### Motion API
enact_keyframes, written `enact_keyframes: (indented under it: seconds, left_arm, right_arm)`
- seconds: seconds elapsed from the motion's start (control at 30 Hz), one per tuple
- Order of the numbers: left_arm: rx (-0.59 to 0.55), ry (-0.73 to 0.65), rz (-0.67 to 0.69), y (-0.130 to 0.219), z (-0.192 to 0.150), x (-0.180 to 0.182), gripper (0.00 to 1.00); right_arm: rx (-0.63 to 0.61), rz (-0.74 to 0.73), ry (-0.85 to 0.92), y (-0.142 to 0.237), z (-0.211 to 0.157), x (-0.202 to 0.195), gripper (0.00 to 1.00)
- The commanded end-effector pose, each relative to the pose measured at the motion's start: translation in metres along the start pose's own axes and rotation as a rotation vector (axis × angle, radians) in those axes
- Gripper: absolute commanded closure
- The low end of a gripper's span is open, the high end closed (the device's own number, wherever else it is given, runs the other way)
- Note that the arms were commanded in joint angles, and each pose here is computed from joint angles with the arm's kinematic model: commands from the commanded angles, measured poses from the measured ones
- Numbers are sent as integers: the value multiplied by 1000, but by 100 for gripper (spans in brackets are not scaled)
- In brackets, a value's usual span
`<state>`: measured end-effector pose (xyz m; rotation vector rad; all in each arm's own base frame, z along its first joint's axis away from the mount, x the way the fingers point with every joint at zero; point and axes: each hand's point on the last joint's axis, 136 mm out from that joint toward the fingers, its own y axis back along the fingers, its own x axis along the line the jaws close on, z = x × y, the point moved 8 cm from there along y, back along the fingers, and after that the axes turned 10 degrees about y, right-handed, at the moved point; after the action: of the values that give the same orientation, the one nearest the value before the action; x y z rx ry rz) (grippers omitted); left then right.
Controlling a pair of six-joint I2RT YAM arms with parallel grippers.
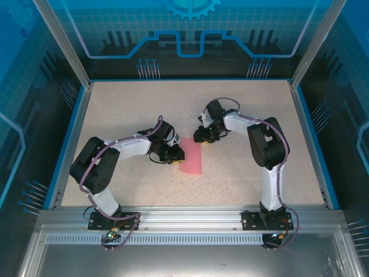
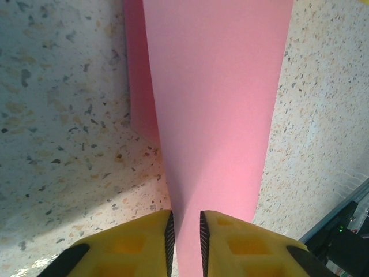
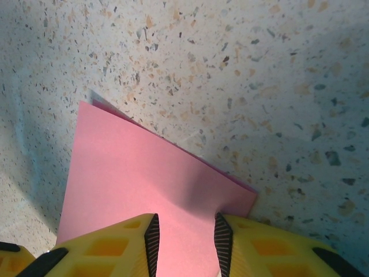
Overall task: Fold a paper plane with a square sheet of paper (fold left side to right side)
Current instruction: Third fold the triangle at the center of the table.
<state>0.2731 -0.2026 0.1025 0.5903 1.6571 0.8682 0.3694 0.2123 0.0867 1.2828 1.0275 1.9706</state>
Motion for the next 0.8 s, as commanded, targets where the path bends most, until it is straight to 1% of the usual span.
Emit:
enact_keyframes:
  seconds: [0.0, 0.13, 0.27, 0.37, 0.47, 0.6, 0.77]
  left_arm:
    - [25, 8, 14, 2, -9, 4, 84]
    - [31, 12, 19, 1, -9, 6, 93]
    - [33, 49, 10, 1, -9, 6, 98]
    - [37, 96, -13, 1, -9, 2, 100]
    - [44, 166, -23, 1, -9, 1, 100]
    - [71, 229, -49, -1, -10, -2, 100]
    - [101, 258, -62, -2, -10, -5, 100]
  right_arm:
    - [38, -36, -5, -12, -5, -10, 64]
    - [7, -26, 15, -5, 0, -7, 62]
    - [-104, -19, 90, 21, 6, 5, 56]
    - [-187, -30, 175, 47, -1, 17, 50]
    - [-232, -63, 262, 69, -23, 29, 45]
    - [-244, -131, 387, 82, -70, 45, 38]
    - [-236, -230, 597, 76, -129, 77, 30]
